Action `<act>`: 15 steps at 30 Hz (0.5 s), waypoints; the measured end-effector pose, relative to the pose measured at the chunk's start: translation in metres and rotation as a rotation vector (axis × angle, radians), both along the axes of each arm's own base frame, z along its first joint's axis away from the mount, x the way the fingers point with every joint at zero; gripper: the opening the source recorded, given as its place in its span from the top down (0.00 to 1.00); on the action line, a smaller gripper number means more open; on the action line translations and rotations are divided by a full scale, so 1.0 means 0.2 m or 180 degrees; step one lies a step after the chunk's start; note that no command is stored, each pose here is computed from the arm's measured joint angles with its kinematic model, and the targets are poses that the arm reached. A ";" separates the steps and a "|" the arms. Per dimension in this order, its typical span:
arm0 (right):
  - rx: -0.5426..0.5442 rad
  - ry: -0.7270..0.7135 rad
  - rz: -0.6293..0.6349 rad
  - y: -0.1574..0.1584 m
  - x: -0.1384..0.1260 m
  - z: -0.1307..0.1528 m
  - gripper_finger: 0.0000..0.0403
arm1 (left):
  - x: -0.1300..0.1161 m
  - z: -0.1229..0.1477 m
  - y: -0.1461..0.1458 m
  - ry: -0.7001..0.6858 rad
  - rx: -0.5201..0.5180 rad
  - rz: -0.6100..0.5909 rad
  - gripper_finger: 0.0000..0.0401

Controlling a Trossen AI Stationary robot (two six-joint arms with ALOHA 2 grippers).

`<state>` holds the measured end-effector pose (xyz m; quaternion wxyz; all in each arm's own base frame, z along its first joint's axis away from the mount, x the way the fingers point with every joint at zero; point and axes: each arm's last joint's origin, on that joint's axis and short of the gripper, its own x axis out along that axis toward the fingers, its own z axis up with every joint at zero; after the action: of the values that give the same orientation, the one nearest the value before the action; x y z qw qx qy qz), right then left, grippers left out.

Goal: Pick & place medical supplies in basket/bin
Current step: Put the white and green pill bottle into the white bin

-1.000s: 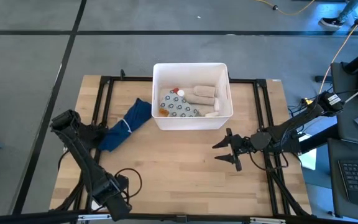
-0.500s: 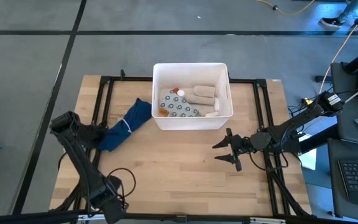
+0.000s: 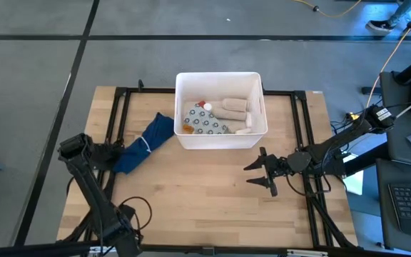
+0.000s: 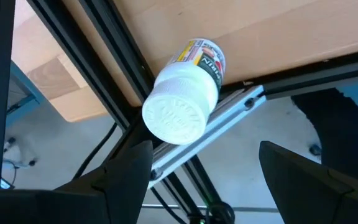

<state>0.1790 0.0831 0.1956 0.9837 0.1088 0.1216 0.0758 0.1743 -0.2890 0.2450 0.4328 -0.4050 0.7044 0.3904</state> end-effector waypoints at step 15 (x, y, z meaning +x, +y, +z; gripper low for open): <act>0.0002 -0.0001 -0.0001 0.00 0.00 0.00 0.42 | -0.11 -0.05 -0.07 0.0102 0.0325 0.0084 0.28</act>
<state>0.1791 0.0831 0.1956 0.9837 0.1091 0.1214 0.0757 0.1515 -0.3031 0.2346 0.4364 -0.3853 0.6851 0.4379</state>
